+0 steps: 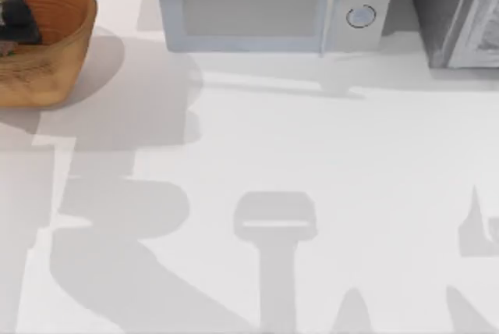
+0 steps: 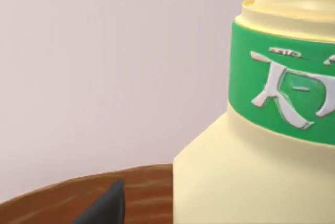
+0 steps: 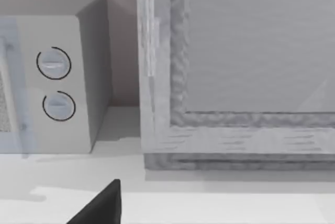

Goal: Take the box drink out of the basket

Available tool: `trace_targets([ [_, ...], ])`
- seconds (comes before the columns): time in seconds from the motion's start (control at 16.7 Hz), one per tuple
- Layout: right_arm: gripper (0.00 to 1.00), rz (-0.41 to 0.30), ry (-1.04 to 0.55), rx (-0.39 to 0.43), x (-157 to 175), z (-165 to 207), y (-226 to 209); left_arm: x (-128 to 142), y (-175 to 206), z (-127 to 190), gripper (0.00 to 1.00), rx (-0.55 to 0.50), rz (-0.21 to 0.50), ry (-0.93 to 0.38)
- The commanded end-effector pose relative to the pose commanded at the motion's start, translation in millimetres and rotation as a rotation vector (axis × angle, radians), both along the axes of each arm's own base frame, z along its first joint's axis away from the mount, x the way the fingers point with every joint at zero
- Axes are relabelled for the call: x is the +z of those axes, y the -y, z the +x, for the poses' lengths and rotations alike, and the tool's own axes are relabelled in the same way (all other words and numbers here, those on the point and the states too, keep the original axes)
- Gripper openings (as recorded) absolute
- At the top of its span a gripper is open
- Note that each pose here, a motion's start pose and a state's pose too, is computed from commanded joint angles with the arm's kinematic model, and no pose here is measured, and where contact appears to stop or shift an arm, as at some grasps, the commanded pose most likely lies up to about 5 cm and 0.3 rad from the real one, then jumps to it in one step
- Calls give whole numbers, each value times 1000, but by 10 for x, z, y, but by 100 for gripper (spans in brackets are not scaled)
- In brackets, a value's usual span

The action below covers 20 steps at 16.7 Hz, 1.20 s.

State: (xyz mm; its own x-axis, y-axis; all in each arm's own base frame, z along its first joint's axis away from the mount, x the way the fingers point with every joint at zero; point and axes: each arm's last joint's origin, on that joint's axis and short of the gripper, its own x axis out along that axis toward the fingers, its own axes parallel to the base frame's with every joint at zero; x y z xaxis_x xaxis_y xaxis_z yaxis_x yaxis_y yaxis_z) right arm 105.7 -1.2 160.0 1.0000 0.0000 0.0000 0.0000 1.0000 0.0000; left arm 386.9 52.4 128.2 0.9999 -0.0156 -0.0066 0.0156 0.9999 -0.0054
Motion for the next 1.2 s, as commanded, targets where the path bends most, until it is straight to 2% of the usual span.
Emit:
trace_targets([
  [0.24, 100, 0, 0, 0, 0, 0, 0, -10, 0, 195, 100, 0, 0, 0],
  [0.54, 100, 0, 0, 0, 0, 0, 0, -12, 0, 215, 100, 0, 0, 0],
  [1.2, 100, 0, 0, 0, 0, 0, 0, -12, 0, 215, 17, 0, 0, 0],
])
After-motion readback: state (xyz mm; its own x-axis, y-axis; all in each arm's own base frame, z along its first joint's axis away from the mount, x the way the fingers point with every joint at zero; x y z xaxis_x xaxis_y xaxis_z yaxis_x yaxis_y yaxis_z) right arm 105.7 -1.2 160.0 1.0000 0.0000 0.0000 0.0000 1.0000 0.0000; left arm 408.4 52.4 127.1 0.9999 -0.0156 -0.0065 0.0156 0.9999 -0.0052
